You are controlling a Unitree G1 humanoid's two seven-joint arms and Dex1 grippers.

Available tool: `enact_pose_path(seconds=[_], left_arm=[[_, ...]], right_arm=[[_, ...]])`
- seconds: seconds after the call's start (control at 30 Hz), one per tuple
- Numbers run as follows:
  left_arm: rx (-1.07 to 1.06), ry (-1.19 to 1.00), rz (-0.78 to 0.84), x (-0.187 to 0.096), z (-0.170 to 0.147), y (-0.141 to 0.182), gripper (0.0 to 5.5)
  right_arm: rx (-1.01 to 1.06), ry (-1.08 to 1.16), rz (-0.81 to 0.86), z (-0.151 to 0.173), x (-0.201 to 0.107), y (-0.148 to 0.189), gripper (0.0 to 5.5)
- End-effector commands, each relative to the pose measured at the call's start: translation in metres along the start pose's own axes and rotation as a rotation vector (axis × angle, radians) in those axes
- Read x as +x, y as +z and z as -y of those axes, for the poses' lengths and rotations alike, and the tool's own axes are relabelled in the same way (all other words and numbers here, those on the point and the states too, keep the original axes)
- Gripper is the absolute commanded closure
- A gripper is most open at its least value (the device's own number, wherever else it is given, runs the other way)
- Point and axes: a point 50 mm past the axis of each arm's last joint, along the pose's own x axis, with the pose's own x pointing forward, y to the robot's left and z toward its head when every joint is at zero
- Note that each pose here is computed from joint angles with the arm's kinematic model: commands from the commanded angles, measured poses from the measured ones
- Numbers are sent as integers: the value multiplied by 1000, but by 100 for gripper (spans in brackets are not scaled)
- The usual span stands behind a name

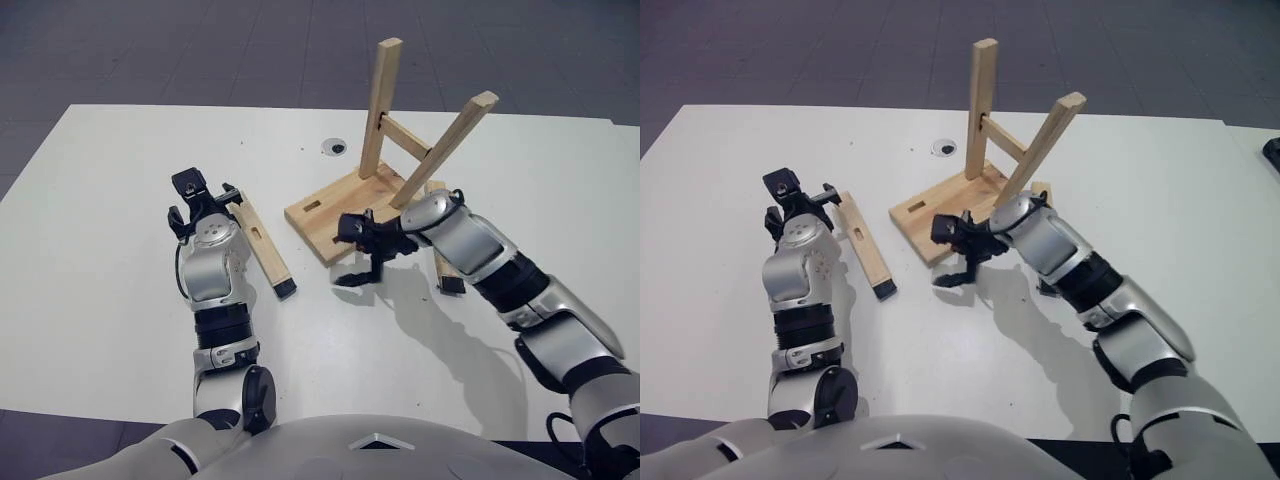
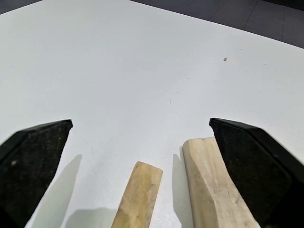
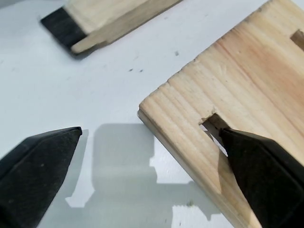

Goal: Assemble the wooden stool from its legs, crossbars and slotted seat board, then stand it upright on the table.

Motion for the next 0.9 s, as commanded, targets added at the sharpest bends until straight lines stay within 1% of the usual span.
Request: enact_pose_path(seconds=[0.03,0.1,0.27,0.37,0.5,0.6,0.7,0.77,0.83,0.9], left_arm=[[-7,0,-3,0,1,0,10],[-7,4,-2,0,0,0,10],[-5,7,-3,0,-1,-2,10],[-5,5,-4,0,0,-2,10],[-1,3,-7,0,-2,-3,10],[14,-24,-1,0,-2,-2,10],[83,-38,63,0,-8,8,10],[163,-52,129,0,-19,18,10],[277,-62,165,-1,-36,25,10],[409,-94,164,-2,-51,27,10]], right_arm=[[-199,85,-201,-9,-21,-26,12],[-271,96,-282,-9,-31,-35,12],[-330,59,-354,0,-40,-42,12],[-303,63,-318,4,-43,-39,12],[-337,1,-342,11,-50,-40,12],[-351,-51,-288,11,-61,-33,12],[-366,-151,-196,9,-82,-22,12],[-336,-225,-38,1,-101,-11,12],[-246,-379,123,1,-118,-3,12],[-99,-567,288,0,-130,-1,12]])
